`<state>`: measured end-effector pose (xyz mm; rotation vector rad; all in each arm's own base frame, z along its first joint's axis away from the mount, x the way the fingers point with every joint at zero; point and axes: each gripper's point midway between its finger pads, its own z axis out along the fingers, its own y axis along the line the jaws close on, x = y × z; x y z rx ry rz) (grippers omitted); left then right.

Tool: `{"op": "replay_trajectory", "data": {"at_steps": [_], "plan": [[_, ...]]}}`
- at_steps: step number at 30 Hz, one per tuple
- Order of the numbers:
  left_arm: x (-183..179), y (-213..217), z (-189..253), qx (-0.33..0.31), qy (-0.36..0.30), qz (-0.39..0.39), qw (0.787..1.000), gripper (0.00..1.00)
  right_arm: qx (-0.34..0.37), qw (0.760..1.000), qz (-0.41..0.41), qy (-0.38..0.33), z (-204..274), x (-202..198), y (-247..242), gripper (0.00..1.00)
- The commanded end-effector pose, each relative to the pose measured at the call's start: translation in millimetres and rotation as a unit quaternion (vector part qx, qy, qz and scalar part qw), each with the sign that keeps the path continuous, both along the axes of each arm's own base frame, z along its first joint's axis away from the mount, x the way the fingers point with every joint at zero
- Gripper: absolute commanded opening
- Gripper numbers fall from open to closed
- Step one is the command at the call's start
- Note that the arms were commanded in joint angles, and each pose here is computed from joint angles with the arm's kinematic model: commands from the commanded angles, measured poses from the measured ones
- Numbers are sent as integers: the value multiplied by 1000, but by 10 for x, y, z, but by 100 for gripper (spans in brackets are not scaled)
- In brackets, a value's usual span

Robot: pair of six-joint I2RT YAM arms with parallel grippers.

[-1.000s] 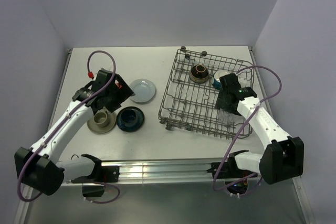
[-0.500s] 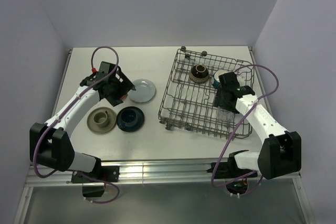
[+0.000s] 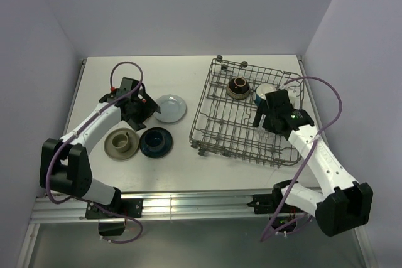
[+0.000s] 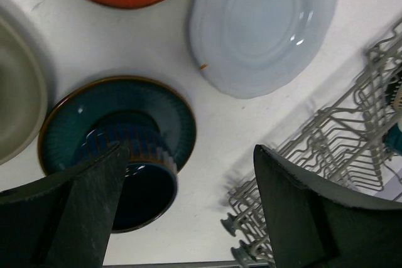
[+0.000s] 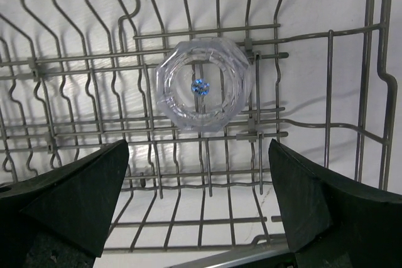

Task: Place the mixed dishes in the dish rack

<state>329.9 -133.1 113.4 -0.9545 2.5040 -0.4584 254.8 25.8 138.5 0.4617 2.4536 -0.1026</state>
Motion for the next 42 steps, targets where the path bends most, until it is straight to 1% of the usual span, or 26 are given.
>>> {"op": "replay_trajectory", "data": {"at_steps": [1,5,8,11,13,18,26,29,32,33,34,35,38,41,42], "plan": [[-87,43,103,-3,-21,3,1000,86,3,1000,2,-24,215,-42,31,100],[-203,49,172,-14,-32,5,999,84,7,999,6,-44,340,-78,67,100],[-294,44,160,-12,-22,8,1000,83,13,998,13,-56,414,-125,115,100],[-303,65,166,-1,-23,21,1000,83,18,997,20,-68,493,-168,167,100],[-326,-3,154,-4,-19,16,1000,82,19,997,20,-75,550,-201,182,100],[-364,-166,11,7,0,9,1000,79,21,995,29,-89,665,-265,242,100],[-380,-226,-266,17,34,18,999,76,22,994,37,-105,816,-345,272,100],[-367,-242,-353,26,40,21,999,73,22,993,38,-108,831,-356,272,100],[-349,-261,-457,36,50,20,998,65,21,993,39,-107,828,-363,278,100],[-346,-284,-477,36,52,15,998,60,22,993,41,-107,824,-368,286,100],[-351,-293,-535,39,59,12,997,56,22,993,42,-108,828,-370,289,100],[-340,-307,-556,38,59,11,997,48,23,993,44,-108,826,-375,299,100],[-352,-324,-636,44,65,9,997,44,19,993,44,-108,829,-396,286,100],[-363,-327,-657,46,65,5,997,32,17,993,44,-110,844,-413,276,100],[-372,-325,-654,45,64,5,997,25,18,993,45,-110,852,-421,277,100]]}}
